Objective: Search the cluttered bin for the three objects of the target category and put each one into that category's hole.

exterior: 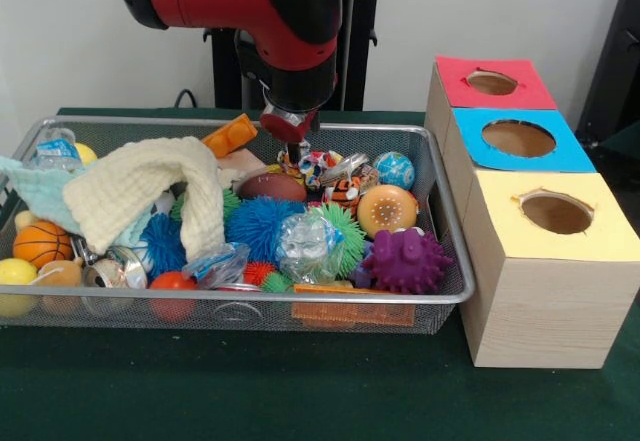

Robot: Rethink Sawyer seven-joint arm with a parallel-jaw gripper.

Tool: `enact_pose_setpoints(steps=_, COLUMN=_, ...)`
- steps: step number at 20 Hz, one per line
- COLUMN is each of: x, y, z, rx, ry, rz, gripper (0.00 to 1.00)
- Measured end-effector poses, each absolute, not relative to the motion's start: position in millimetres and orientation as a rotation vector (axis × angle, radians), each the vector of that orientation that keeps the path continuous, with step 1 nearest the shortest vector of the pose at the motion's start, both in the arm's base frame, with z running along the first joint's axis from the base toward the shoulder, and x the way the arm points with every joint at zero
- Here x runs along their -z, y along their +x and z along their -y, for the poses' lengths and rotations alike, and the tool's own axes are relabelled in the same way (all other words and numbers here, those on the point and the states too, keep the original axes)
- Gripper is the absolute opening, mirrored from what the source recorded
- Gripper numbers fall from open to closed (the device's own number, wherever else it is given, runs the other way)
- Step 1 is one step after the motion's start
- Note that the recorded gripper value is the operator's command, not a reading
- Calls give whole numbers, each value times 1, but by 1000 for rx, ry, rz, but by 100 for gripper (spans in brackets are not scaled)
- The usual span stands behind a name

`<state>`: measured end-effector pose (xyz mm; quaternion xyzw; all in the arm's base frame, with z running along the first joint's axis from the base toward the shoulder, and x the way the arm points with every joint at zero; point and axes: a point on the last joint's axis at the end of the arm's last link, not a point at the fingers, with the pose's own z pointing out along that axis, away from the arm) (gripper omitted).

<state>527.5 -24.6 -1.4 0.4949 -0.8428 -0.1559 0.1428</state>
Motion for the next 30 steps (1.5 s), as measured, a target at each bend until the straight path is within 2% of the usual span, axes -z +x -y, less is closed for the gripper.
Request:
enact_pose_setpoints(steps=6, x=-1, y=527, z=27, rx=527, ry=1354, rz=2482, gripper=100)
enact_pose_setpoints(steps=19, x=-1, y=519, z=26, rx=536, ry=1350, rz=2477, gripper=100)
enact_pose_setpoints(steps=30, x=11, y=545, z=33, rx=313, ry=1472, rz=2648, gripper=100)
